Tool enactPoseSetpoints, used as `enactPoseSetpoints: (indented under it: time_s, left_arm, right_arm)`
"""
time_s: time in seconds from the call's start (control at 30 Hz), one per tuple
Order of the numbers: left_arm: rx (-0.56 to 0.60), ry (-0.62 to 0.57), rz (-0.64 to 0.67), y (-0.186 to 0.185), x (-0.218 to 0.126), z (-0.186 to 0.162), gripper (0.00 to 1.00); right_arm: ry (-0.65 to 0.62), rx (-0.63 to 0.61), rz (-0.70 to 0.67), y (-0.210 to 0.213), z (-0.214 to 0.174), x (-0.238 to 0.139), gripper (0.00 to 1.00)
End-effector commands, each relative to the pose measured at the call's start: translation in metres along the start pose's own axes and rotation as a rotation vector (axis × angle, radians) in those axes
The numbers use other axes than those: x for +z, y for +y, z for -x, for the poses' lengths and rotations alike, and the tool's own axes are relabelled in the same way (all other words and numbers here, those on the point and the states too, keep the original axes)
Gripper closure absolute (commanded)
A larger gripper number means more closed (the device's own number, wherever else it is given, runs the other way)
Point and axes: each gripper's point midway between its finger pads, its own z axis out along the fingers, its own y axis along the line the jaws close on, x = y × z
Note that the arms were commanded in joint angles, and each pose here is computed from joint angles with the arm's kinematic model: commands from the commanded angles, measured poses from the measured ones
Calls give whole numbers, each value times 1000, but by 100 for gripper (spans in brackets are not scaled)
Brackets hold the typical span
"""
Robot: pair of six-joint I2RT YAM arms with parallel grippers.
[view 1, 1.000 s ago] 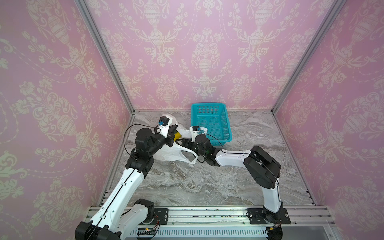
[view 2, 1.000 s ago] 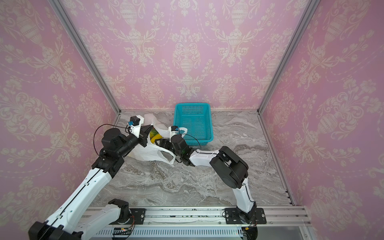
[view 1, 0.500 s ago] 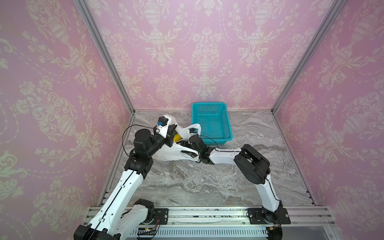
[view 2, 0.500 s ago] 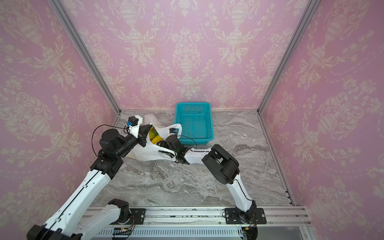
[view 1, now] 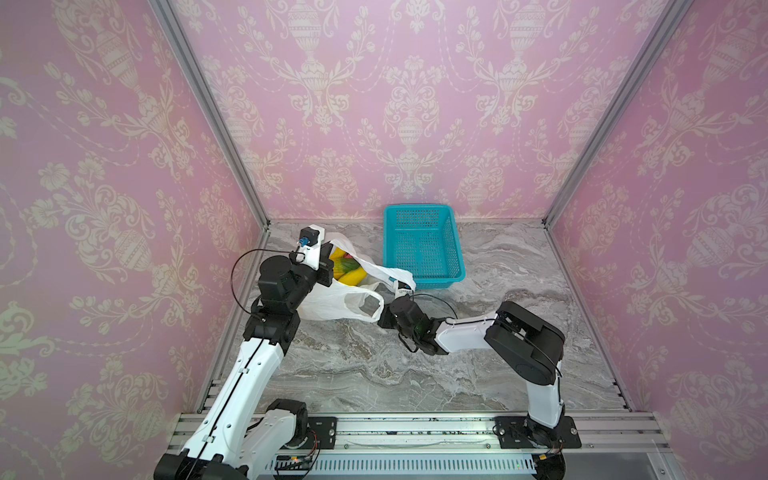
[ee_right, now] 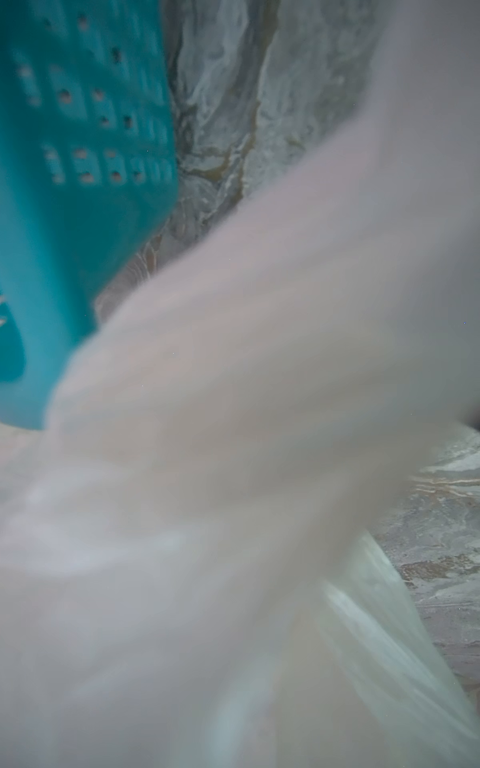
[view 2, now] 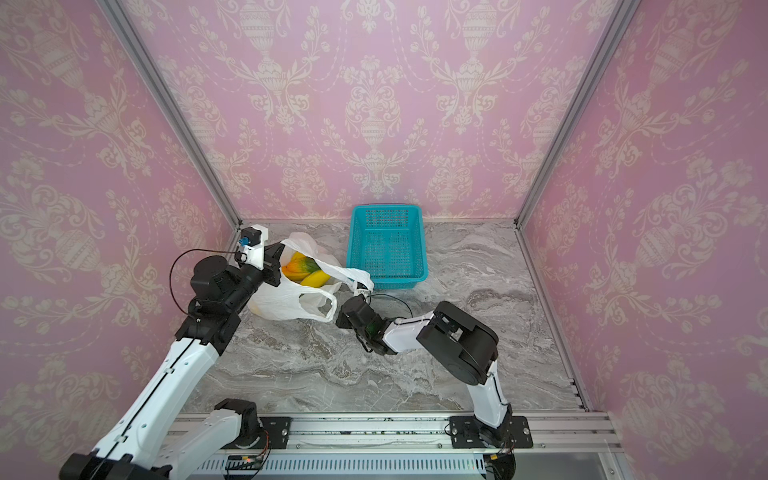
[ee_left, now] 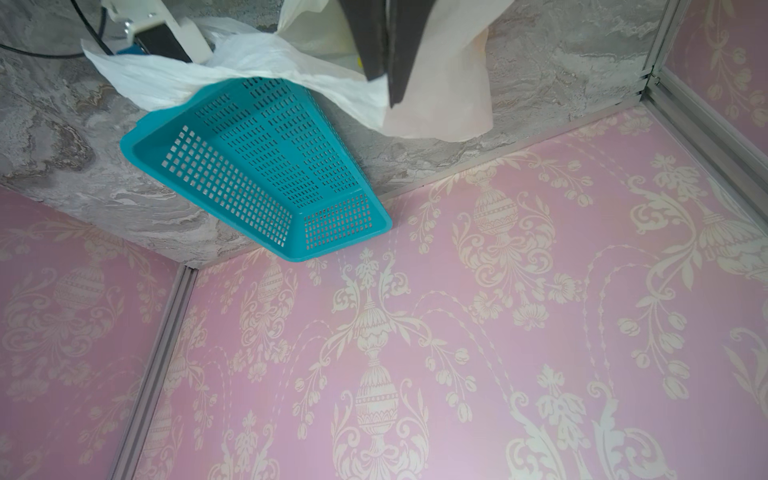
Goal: Untie the knot of the plastic bag and take out the fruit
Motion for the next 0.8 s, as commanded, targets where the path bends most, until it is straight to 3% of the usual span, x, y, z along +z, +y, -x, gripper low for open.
enactPoseSetpoints:
  time_s: [0.0,0.13,0.23,0.27,0.4,0.47,0.6,0.77]
  left_arm:
    - [37,-42,-10,-1,-6,11,100]
    - [60,-82,-32,-6,-12,17,100]
    - [72,-83,-56,-10,-13,16,100]
    - [74,-84,-69,-12,-13,16,100]
    - [73,-94,-133,-21,-11,14,100]
    - [68,-104,-161,-25,-12,17,100]
    - [67,-127,-191,-30,-14,20,100]
    - [66,-135,-210,-34,-16,22,100]
  right_arm:
    - [-94,18,-63,-10,-2,-15,99]
    - [-97,45,-95,-31,-15,-17,100]
    - [-112,60,-39,-30,-19,-20,97]
    - [-128,59,2,-24,-16,-22,92]
    - [-167,12,124,5,-1,-41,54]
    - [-149,-1,160,20,4,-44,41]
    - [-93,31,177,38,5,-40,24]
    - [-29,34,151,59,4,-17,16]
